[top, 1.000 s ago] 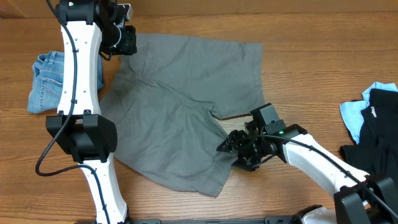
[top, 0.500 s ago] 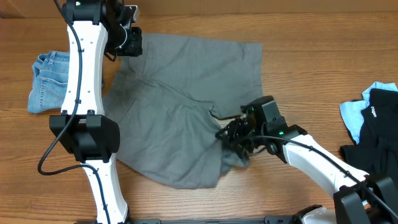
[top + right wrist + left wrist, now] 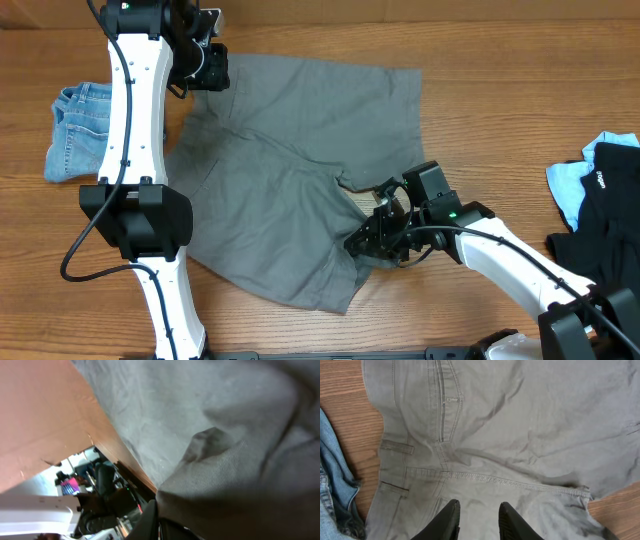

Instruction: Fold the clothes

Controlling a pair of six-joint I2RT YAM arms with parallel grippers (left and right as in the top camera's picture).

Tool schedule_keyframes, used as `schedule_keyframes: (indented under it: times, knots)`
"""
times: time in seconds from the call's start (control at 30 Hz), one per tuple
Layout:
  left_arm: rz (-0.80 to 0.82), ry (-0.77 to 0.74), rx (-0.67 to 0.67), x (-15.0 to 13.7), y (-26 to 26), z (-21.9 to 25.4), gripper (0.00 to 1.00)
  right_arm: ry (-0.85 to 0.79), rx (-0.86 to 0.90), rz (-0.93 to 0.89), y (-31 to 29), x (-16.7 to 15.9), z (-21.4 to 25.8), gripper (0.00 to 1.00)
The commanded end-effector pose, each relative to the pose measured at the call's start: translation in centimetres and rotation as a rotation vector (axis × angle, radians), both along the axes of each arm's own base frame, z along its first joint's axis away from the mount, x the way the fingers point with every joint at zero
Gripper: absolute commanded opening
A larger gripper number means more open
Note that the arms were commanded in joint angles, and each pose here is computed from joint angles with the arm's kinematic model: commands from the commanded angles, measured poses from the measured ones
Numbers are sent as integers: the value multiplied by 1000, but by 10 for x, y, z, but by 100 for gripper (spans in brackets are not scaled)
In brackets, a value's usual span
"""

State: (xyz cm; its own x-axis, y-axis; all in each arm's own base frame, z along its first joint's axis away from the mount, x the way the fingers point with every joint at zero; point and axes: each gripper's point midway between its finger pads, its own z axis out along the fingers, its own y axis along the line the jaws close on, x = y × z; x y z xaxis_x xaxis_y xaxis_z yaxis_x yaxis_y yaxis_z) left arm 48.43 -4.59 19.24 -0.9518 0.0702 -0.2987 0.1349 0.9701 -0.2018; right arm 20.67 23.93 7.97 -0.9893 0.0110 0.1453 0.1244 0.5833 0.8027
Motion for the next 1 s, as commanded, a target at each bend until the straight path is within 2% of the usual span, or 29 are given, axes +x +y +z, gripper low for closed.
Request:
schedule_keyframes:
  times: [0.0,0.13,0.27,0.33,0.4,0.53,0.67,0.8,0.87,0.97]
  knots:
    - [-22,-51,6,2,-3,17,30,-78,62,86,20,-8,14,4]
    - [-22,-48,6,1,-3,16,30,-257,211,216,70,-19,46,5]
    - [-22,-40,6,-1,-3,16,31,-281,217,285,86,-40,46,7]
    - [-22,-37,6,-2,-3,15,31,-236,185,272,83,-44,40,27]
    - [-22,-39,6,-1,-3,16,31,-234,186,264,82,-42,41,33]
    - [-22,-37,6,-2,-3,15,32,-251,191,233,74,-36,56,39]
    - [-22,-37,6,-2,-3,15,32,-240,173,175,57,-28,68,40]
    - [-22,-37,6,-2,-3,15,33,-152,126,59,27,-19,72,41]
    - [-22,-36,6,-2,-3,15,33,-29,81,-35,9,-17,66,41]
    - [-22,-37,6,-2,-3,15,33,145,8,-126,-14,-24,51,47]
